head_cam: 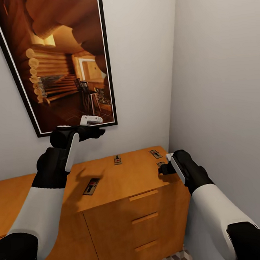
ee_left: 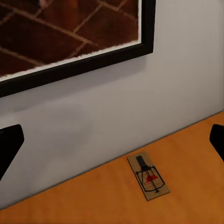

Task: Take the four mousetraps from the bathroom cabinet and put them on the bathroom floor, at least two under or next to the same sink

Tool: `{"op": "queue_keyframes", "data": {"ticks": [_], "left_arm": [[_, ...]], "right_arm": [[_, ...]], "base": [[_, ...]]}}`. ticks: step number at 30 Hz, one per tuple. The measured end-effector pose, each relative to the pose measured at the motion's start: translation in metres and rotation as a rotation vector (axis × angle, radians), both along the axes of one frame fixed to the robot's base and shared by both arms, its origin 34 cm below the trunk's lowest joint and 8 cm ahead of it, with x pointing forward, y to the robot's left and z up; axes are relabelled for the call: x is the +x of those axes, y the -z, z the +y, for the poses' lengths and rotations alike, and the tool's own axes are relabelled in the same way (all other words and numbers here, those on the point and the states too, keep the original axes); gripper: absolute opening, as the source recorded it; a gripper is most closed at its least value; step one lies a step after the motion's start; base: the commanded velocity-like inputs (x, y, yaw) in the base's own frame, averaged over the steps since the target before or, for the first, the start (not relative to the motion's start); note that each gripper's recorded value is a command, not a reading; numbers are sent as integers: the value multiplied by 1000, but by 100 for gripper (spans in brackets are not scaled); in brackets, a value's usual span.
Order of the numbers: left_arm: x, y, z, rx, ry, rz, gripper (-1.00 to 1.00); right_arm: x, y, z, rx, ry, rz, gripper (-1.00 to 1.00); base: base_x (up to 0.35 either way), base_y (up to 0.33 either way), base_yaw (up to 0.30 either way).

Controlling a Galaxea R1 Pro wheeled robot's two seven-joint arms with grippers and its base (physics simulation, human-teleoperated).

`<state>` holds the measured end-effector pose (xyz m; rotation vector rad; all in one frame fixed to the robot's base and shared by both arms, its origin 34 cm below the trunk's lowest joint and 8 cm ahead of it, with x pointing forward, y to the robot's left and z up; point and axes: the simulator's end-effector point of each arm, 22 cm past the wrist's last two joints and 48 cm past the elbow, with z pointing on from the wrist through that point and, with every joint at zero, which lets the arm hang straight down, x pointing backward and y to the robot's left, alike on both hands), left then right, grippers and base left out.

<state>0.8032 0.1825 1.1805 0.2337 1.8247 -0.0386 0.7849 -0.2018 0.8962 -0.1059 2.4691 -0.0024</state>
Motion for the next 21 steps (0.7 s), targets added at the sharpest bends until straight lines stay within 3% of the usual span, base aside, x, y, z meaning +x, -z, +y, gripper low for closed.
{"op": "queue_keyframes", "data": {"ticks": [10, 11, 21], "left_arm": [[0, 0, 0, 0, 0, 0, 100], [0, 0, 0, 0, 0, 0, 100], [0, 0, 0, 0, 0, 0, 100]], "right_arm": [[0, 0, 0, 3, 0, 0, 100], [0, 0, 0, 3, 0, 0, -100], [0, 0, -1, 2, 0, 0, -100]], "base": [[0, 0, 0], [0, 0, 0], [0, 0, 0]]}}
